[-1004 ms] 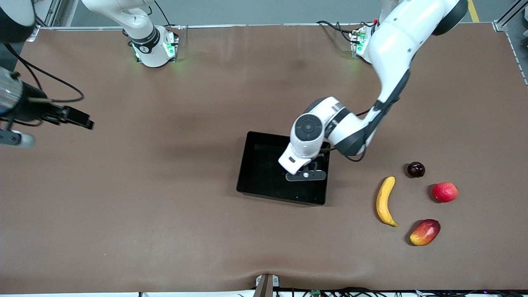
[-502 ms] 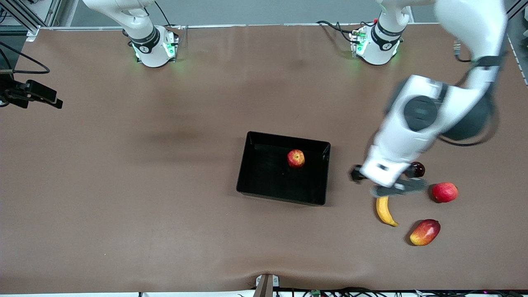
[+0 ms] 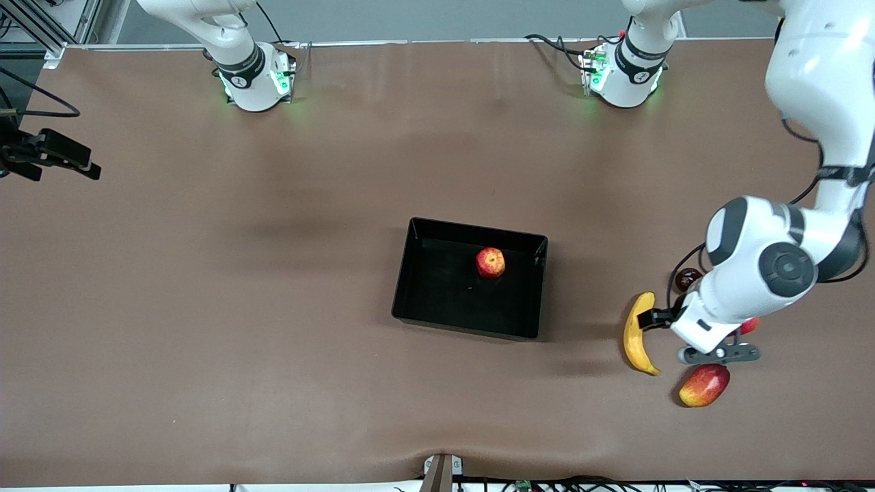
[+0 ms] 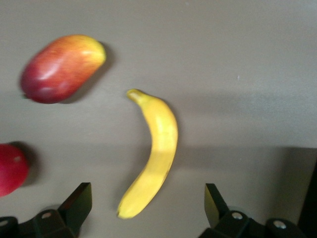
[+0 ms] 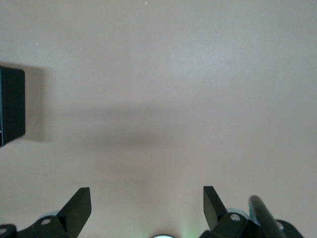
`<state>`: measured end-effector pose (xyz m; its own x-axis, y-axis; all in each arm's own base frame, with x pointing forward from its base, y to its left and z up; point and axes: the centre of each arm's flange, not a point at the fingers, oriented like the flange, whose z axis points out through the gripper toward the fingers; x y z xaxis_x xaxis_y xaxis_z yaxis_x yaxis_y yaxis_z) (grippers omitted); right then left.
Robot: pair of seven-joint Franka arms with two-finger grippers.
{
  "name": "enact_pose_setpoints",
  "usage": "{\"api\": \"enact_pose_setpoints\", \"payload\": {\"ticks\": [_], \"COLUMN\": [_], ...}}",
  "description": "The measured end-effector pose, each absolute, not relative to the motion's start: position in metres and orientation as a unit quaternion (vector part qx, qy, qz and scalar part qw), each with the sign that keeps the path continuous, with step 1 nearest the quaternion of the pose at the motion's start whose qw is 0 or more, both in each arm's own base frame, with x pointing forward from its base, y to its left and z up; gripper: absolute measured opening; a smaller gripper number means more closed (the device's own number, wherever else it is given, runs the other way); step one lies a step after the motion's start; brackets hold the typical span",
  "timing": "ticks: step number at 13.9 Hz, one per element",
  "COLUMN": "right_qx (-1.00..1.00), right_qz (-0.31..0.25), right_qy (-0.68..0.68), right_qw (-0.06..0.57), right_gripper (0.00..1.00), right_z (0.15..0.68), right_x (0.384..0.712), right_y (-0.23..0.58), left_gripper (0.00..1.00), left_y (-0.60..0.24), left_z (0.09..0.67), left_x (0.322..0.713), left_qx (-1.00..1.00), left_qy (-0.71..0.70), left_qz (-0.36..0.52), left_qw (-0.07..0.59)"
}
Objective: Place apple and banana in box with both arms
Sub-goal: 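Reach the left gripper to the yellow banana and grasp it, then carry the banana over the box with the left gripper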
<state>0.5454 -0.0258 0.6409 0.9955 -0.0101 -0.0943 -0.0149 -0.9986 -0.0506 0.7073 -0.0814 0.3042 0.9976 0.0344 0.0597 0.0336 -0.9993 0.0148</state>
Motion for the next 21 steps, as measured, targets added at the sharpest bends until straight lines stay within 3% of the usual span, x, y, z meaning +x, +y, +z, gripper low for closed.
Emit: {"api": "enact_pose_setpoints", "payload": {"ticks": [6,10,12,16,21], "right_qx": [-0.999,-1.000,-1.000,-1.000,-1.000], "right_qz": [0.034,0.021,0.018,0.008,0.007], "right_qy": [-0.016,-0.016,-0.016,-0.017,-0.020], "right_qw": [0.009,0.008,0.008,0.007,0.007], "right_gripper": [1.00,1.00,1.00,1.00,1.00], "right_z": [0.646,0.648,0.649,0.650,0.651], "right_x": [0.547,0.550,0.551,0.553,0.554], "right_y": [-0.027,-0.029,-0.029,-0.028,-0.025], "left_gripper": [0.96,0.52,0.37,0.37,0.37], "left_y": [-0.078,-0.081,-0.081,-0.099,-0.231], "left_z": [0.212,0.189,0.194,0.235,0.352], "left_x": [0.712,0.710,0.712,0.706,0.661], "left_qx": [0.999,0.999,0.999,0.998,0.989], "left_qy": [-0.017,-0.024,-0.030,-0.059,-0.147], "left_qz": [0.038,0.036,0.039,0.009,0.003], "left_qw": [0.021,0.025,0.024,0.007,0.022]}}
